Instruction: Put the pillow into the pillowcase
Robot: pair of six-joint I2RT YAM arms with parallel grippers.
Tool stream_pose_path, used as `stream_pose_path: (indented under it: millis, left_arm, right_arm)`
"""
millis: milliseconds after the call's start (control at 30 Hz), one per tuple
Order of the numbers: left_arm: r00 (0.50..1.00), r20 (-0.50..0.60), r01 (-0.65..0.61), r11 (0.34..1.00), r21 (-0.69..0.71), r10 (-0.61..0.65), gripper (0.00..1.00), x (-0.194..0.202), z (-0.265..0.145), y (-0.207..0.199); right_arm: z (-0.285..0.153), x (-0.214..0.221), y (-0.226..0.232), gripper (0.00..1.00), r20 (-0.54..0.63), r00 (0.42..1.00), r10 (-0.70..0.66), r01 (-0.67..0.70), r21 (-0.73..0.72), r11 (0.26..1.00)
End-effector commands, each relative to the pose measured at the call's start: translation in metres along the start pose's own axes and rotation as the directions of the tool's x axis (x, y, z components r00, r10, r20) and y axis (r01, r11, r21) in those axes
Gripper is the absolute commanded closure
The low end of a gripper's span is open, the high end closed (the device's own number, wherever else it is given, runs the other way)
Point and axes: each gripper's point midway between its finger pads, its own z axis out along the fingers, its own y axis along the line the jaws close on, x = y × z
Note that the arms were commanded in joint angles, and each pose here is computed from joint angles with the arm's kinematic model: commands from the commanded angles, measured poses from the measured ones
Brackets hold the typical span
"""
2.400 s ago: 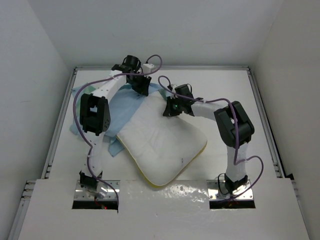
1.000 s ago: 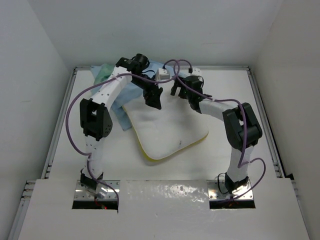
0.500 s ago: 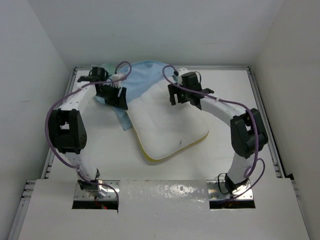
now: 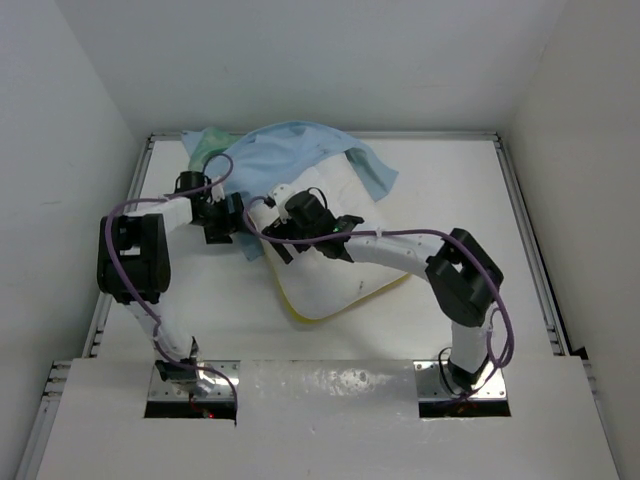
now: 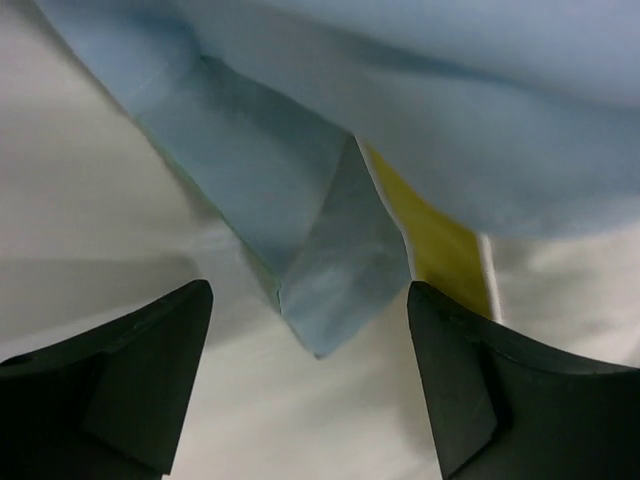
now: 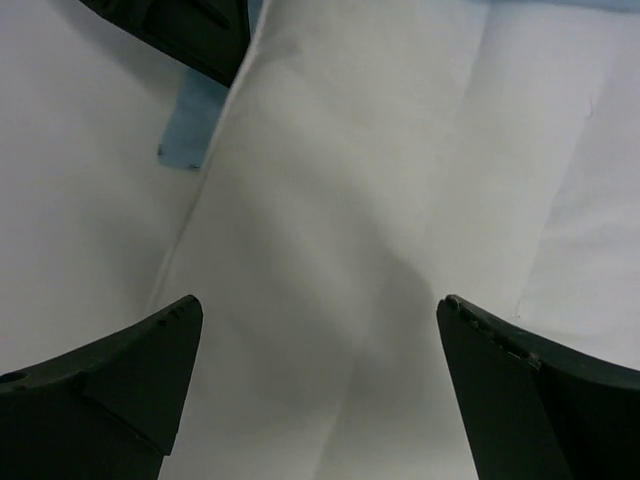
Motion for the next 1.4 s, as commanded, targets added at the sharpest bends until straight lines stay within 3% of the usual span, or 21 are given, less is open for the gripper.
stream_pose_path:
  millis: [0,67,167,200,233,267,367,400,433,467,600,733,800,867,900,933,1000,1167,1267,1333,1367]
  left_arm:
    - [0.999,0.029,0.043,0.999,0.018,-0.043,0.23,-0.005,0.023,-0.007]
    - [0.997,0.011,0.07,0.998,0.001,-0.07,0.3,0.002,0.035,-0.001]
    - [0.996,0.022,0.09,0.996,-0.004,-0.09,0.62,-0.002,0.048,0.004]
    - [0.996,0.017,0.09,0.996,-0.008,-0.089,0.96,-0.002,0.052,0.006]
    - [0.996,0.027,0.086,0.996,-0.009,-0.085,1.0,-0.006,0.051,0.006]
    - [0.996,0.028,0.082,0.997,0.008,-0.082,1.0,-0.008,0.05,0.003]
    - [0.998,0.05,0.021,0.996,0.082,-0.026,1.0,-0.021,0.038,-0.017]
    - [0.996,0.085,-0.045,0.994,0.1,0.036,1.0,-0.031,0.026,-0.025]
    - [0.991,0.105,-0.09,0.989,0.115,0.078,1.0,-0.038,0.018,-0.033]
    - [0.99,0.092,-0.121,0.985,0.125,0.11,1.0,-0.035,0.011,-0.037]
    - [0.93,0.07,-0.367,0.902,0.227,0.361,1.0,-0.021,-0.026,-0.06]
    - [0.872,0.014,-0.465,0.819,0.337,0.489,1.0,0.026,-0.045,-0.077]
    - [0.808,0.006,-0.533,0.726,0.434,0.59,1.0,0.052,-0.054,-0.088]
    - [0.773,0.023,-0.507,0.596,0.622,0.634,1.0,0.082,-0.084,-0.118]
    - [0.657,0.158,-0.622,0.412,0.666,0.737,1.0,0.088,-0.096,-0.126]
    - [0.631,0.246,-0.641,0.315,0.7,0.736,1.0,0.088,-0.115,-0.144]
    - [0.666,0.21,-0.606,0.354,0.712,0.716,1.0,0.092,-0.131,-0.149]
    - [0.685,0.26,-0.618,0.355,0.701,0.681,1.0,0.083,-0.151,-0.161]
    - [0.684,0.265,-0.624,0.357,0.695,0.68,0.99,0.082,-0.154,-0.162]
    - [0.675,0.216,-0.626,0.394,0.673,0.705,0.74,0.083,-0.149,-0.152]
    - [0.678,0.189,-0.622,0.418,0.662,0.71,0.43,0.081,-0.148,-0.149]
  right_arm:
    - [0.016,0.002,-0.008,0.01,0.005,0.999,0.04,-0.04,0.073,0.997]
    - [0.021,0.003,-0.007,0.01,-0.012,0.999,0.047,-0.046,0.073,0.996]
    - [0.031,0.009,-0.004,0.01,-0.026,0.997,0.073,-0.071,0.071,0.995]
    - [0.033,0.011,-0.003,0.01,-0.025,0.997,0.078,-0.076,0.07,0.995]
    - [0.039,0.017,0.0,0.01,-0.037,0.995,0.094,-0.092,0.065,0.994]
    - [0.043,0.019,0.001,0.03,-0.038,0.994,0.099,-0.097,0.059,0.994]
    - [0.06,0.031,0.011,0.33,-0.086,0.99,0.115,-0.113,0.028,0.993]
    - [0.064,0.023,0.013,0.71,-0.079,0.989,0.124,-0.123,0.019,0.992]
    - [0.069,0.023,0.015,0.91,-0.086,0.987,0.139,-0.138,0.014,0.99]
    - [0.076,0.028,0.014,1.0,-0.101,0.983,0.153,-0.152,0.018,0.988]
    - [0.077,-0.088,-0.021,1.0,0.186,0.909,0.372,-0.377,-0.006,0.926]
    - [0.046,-0.204,-0.1,1.0,0.542,0.604,0.584,-0.642,-0.103,0.76]
    - [0.035,-0.227,-0.133,1.0,0.651,0.541,0.532,-0.68,-0.035,0.733]
    - [0.04,-0.228,-0.142,1.0,0.675,0.547,0.494,-0.685,0.023,0.728]
    - [0.047,-0.226,-0.148,1.0,0.679,0.544,0.493,-0.701,0.044,0.712]
    - [0.053,-0.218,-0.145,1.0,0.66,0.554,0.508,-0.711,0.057,0.701]
    - [0.068,-0.195,-0.136,1.0,0.623,0.589,0.515,-0.705,0.083,0.705]
    - [0.108,-0.106,-0.096,1.0,0.43,0.79,0.437,-0.56,0.219,0.799]
    - [0.105,-0.076,-0.073,1.0,0.38,0.789,0.483,-0.561,0.123,0.819]
    - [0.096,-0.087,-0.055,1.0,0.377,0.789,0.485,-0.528,0.013,0.849]
    - [0.095,-0.081,-0.048,0.96,0.352,0.803,0.48,-0.508,-0.016,0.861]
